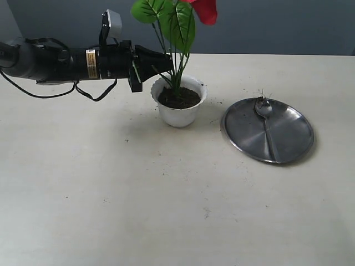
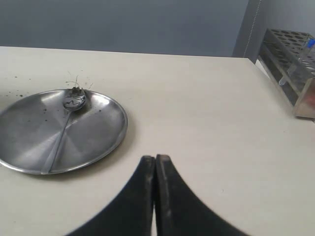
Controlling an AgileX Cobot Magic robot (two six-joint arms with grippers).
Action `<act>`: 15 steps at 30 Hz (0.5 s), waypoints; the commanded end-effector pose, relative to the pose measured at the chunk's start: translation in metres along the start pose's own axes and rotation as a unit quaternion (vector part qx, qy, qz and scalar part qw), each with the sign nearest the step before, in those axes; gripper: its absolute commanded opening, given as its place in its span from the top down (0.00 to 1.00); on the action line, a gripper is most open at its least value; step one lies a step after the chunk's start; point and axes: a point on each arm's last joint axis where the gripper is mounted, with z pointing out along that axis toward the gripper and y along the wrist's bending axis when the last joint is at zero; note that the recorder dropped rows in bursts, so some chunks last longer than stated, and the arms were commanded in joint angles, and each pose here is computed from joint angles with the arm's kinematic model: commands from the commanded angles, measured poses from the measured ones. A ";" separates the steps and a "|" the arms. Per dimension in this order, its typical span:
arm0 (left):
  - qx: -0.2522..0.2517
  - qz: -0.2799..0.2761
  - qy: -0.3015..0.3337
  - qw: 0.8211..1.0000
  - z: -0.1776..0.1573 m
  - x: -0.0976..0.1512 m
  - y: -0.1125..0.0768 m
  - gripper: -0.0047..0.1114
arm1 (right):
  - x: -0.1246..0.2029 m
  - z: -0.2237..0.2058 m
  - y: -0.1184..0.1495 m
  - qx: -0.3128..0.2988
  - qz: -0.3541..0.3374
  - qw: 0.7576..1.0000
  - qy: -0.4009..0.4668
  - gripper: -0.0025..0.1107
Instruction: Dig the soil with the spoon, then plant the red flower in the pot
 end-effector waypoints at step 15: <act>0.003 0.034 0.021 0.999 -0.011 -0.026 -0.004 0.66 | 0.000 0.000 0.000 0.003 -0.003 1.000 -0.004 0.98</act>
